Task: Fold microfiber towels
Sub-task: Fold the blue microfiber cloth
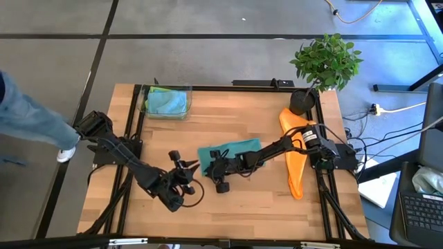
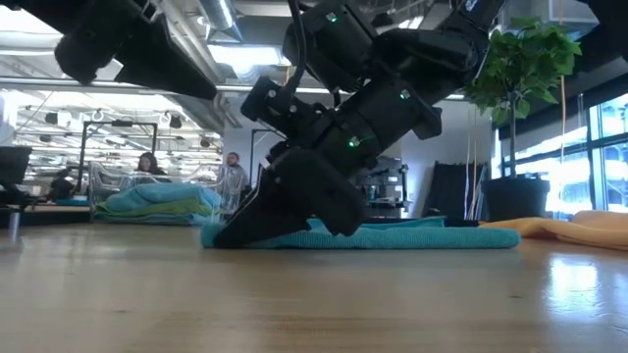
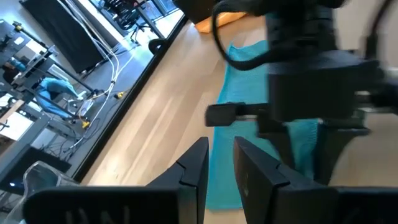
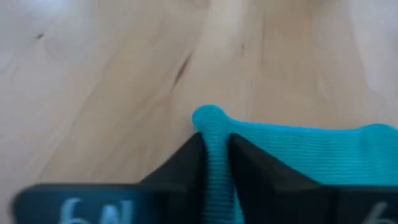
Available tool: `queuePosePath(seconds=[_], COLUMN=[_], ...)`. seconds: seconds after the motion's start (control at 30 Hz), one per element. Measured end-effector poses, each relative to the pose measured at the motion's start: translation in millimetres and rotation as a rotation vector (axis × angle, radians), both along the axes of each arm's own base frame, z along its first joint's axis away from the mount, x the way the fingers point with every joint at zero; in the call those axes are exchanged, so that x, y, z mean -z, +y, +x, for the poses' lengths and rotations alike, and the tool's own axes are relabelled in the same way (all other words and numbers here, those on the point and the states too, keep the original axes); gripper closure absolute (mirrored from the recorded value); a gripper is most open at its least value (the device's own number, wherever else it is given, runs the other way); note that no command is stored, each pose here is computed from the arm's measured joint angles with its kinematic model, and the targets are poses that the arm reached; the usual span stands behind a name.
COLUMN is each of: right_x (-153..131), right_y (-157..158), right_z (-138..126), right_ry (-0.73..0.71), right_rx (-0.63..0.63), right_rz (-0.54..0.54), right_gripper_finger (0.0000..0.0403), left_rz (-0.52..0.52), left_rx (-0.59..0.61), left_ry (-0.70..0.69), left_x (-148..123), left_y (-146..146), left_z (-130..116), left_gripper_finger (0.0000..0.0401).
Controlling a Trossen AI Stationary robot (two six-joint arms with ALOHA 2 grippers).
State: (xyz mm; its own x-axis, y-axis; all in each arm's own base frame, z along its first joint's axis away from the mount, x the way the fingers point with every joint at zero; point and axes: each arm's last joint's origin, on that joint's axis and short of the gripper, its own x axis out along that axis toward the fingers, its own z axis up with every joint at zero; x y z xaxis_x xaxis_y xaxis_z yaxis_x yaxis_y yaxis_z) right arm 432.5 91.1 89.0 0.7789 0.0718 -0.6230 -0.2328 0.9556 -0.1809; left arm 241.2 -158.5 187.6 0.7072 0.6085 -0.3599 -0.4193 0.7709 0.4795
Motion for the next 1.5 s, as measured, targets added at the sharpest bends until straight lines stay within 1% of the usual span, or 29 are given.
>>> queuePosePath(seconds=[0.1, 0.17, 0.33, 0.4, 0.53, 0.63, 0.8, 0.9, 0.93, 1.03, 1.2, 1.3, 1.37, 1.5], right_x=[0, 1, 2, 2, 1, -2, -17, -32, -39, -61, -78, -81, -79, -77], right_y=[7, 11, 31, 40, 52, 58, 63, 66, 68, 72, 73, 70, 69, 68], right_z=[-2, -3, -9, -13, -22, -29, -42, -50, -51, -57, -63, -64, -65, -67], right_ry=[-0.001, 0.014, 0.052, 0.067, 0.115, 0.158, 0.233, 0.266, 0.251, 0.203, 0.167, 0.174, 0.189, 0.208], right_rx=[-0.021, -0.068, -0.294, -0.369, -0.446, -0.476, -0.488, -0.458, -0.452, -0.411, -0.293, -0.24, -0.232, -0.213], right_rz=[-0.008, 0.019, 0.103, 0.108, 0.055, 0.038, 0.061, 0.074, 0.068, 0.018, -0.084, -0.111, -0.111, -0.101], right_gripper_finger=[0.0372, 0.0392, 0.0384, 0.0387, 0.0397, 0.0395, 0.0383, 0.0391, 0.0395, 0.0397, 0.0382, 0.0385, 0.0392, 0.0397], left_rz=[-0.019, -0.036, -0.062, -0.083, -0.116, -0.142, -0.159, -0.159, -0.16, -0.166, -0.184, -0.214, -0.24, -0.325], left_rx=[-0.023, -0.038, -0.041, -0.041, -0.023, -0.008, 0.007, 0.007, 0.007, 0.008, 0.022, 0.043, 0.066, 0.169], left_ry=[-0.017, -0.028, -0.016, -0.015, 0.009, 0.031, 0.053, 0.053, 0.053, 0.047, 0.052, 0.062, 0.071, 0.09], left_x=[0, 0, 1, 1, 2, 3, 4, 4, 4, 4, 4, 4, 4, 2], left_y=[3, 5, 8, 8, 7, 6, 5, 5, 5, 5, 2, -1, -3, -12], left_z=[2, 3, 5, 5, 5, 5, 4, 4, 4, 5, 4, 4, 4, 8], left_gripper_finger=[0.0335, 0.0335, 0.0335, 0.0335, 0.0335, 0.0335, 0.0335, 0.0335, 0.0335, 0.0335, 0.0335, 0.0335, 0.0335, 0.0335])
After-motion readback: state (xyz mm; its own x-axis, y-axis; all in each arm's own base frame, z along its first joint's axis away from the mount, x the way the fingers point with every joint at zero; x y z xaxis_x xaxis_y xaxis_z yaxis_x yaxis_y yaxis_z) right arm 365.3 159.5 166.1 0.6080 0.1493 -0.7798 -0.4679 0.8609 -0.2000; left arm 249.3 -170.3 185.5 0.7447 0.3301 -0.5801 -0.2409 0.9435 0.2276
